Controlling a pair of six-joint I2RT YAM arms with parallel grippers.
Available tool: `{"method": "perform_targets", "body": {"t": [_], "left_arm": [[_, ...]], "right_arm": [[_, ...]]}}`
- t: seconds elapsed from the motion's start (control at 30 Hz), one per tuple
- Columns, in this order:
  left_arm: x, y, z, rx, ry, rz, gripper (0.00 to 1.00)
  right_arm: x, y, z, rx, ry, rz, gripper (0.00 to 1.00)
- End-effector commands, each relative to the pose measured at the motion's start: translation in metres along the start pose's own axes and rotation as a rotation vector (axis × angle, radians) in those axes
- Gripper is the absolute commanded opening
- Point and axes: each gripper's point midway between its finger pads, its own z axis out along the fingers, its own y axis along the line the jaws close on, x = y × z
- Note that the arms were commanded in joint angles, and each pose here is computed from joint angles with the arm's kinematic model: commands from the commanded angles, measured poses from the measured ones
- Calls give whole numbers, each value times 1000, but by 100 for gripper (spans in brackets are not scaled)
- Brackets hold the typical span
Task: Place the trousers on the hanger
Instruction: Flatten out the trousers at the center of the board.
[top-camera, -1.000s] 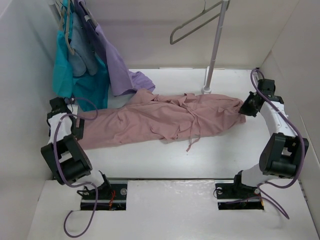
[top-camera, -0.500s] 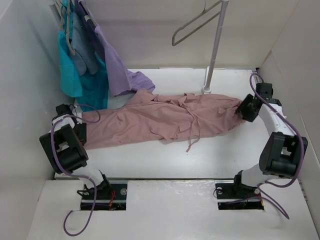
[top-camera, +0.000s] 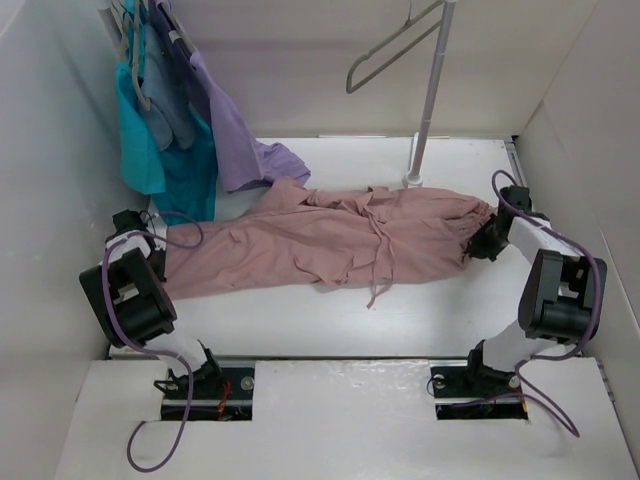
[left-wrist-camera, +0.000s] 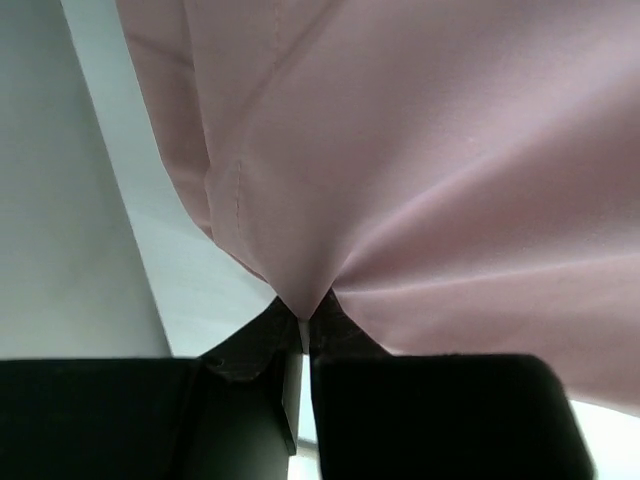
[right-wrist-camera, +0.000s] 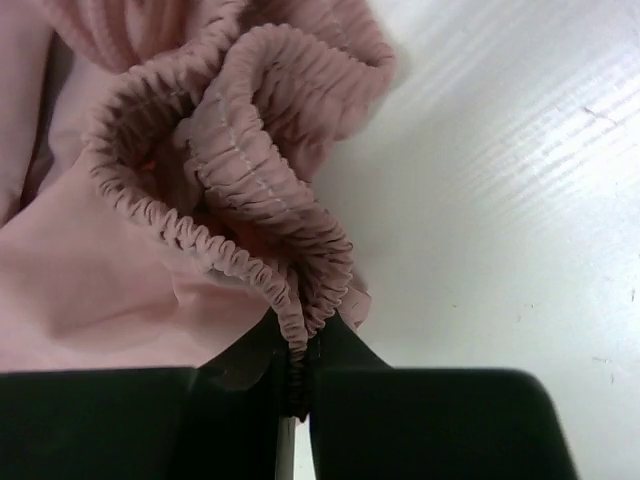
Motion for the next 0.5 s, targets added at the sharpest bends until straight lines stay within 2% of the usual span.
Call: {"method": "perform_targets", "body": {"t": [0.0, 0.03, 0.2, 0.27, 0.33, 0.47], "left_arm": [[4, 16, -25, -58, 13, 62, 0], [-2, 26, -34, -89, 5, 79, 0], [7, 68, -88, -191, 68, 153, 0], [15, 81, -105, -227, 90, 177, 0], [24, 84, -116, -256, 109, 203, 0], [54, 79, -112, -265, 186, 263, 0]], "right_arm": [[-16, 15, -11, -65, -70, 39, 0], [-15, 13, -21, -52, -82, 57, 0], [-43, 11, -130, -168, -320, 137, 0], [-33, -7, -148, -151, -331, 183, 0], [-23, -18, -172, -168, -394, 233, 0], [-2, -42, -182, -145, -468, 311, 0]]}}
